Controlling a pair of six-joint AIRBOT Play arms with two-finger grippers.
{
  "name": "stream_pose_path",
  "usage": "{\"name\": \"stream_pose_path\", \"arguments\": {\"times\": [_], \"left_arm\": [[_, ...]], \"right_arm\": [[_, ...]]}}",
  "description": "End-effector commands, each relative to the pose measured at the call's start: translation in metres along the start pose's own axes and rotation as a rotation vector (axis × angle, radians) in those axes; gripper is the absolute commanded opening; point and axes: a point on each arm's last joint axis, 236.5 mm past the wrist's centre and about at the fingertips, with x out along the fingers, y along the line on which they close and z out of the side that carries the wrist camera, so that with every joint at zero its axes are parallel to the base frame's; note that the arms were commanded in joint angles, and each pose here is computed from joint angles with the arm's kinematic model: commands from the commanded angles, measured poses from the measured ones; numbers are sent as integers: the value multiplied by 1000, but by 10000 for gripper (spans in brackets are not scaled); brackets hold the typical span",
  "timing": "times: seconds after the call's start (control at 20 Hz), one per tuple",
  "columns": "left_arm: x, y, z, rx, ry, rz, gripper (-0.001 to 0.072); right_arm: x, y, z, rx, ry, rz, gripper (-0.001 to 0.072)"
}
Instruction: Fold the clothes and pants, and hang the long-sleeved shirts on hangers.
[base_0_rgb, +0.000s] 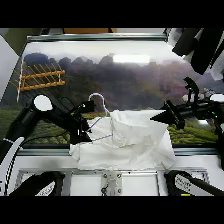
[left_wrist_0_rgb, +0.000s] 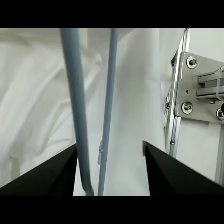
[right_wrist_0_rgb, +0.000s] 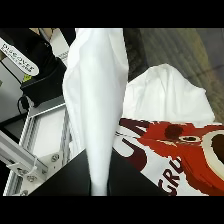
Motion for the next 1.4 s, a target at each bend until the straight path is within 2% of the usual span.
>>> {"name": "stream_pose_path", "arguments": {"times": [0.0, 0.2, 0.4, 0.75, 0.85, 0.95, 1.15, 1.35], "left_arm": [[-3, 3, -2, -76, -3, 6, 414], [-14, 15, -8, -202, -34, 38, 413], [-39, 16, -6, -194, -90, 126, 414], [-126, 43, -5, -362, -332, 501, 414], [-147, 47, -10, -484, -407, 567, 413], [-166, 53, -11, -660, -516, 611, 413], [-168, 49, 0, -739, -565, 636, 412], [-131, 58, 10, -834, -474, 655, 412]], "right_arm": [[0, -2, 1, -6, -1, -12, 17], [0, -7, 7, -12, -27, -30, 17], [-1, -15, 9, -12, -34, -63, 17], [-1, -14, 14, 2, -57, -63, 16], [-3, -15, 33, -19, -130, -70, 16], [-7, -28, 48, -45, -172, -158, 17], [-20, -51, 70, -74, -191, -378, 16], [-24, -40, 85, -134, -194, -436, 16]]}}
